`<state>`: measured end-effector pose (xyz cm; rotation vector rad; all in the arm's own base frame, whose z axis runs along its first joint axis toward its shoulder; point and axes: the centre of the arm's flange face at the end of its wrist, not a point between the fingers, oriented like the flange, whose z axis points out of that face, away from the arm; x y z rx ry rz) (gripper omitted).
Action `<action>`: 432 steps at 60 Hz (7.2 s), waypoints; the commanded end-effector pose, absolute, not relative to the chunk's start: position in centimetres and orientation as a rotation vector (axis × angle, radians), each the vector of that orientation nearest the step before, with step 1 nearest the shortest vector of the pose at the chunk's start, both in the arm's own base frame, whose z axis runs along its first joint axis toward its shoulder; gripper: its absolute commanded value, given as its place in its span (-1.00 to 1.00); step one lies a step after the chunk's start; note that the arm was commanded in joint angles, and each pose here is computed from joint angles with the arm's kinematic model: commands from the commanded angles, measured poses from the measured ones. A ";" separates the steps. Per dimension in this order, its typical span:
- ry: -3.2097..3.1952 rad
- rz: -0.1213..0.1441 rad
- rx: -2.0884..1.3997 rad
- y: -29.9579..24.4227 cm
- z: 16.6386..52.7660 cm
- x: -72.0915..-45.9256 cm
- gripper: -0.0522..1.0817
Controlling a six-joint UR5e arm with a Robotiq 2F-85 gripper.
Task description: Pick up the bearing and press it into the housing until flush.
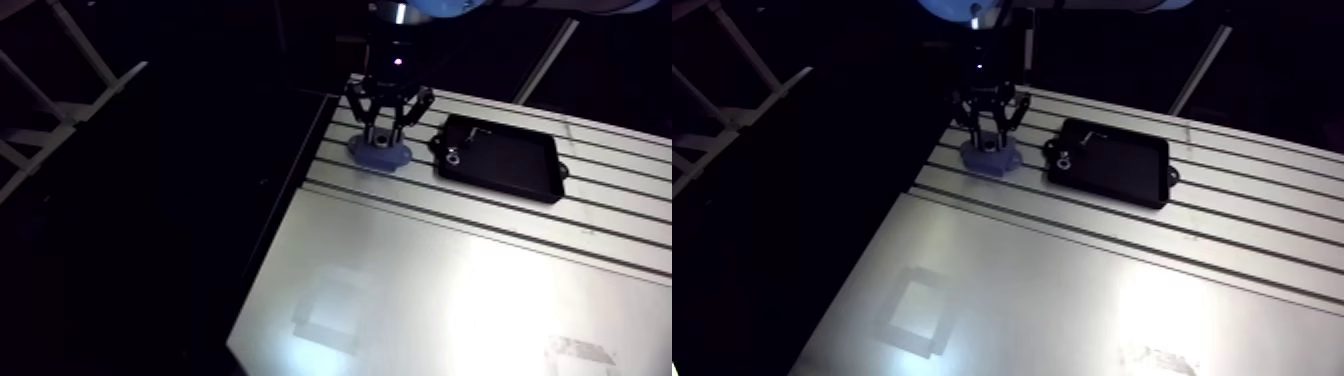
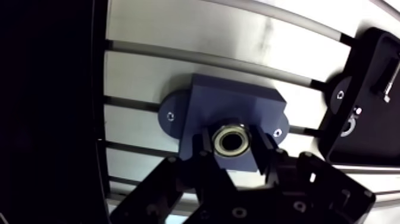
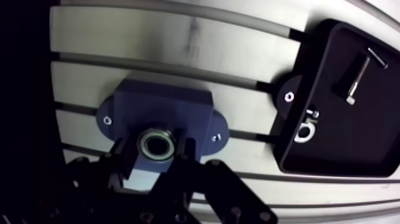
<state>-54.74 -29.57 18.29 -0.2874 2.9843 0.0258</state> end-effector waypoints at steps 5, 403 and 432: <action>2.984 0.027 -0.287 -29.5 18.3 -54.7 0.30; 3.066 0.026 -0.077 -29.4 18.9 -53.6 0.98; 3.062 0.028 -0.079 -29.4 18.7 -53.5 0.98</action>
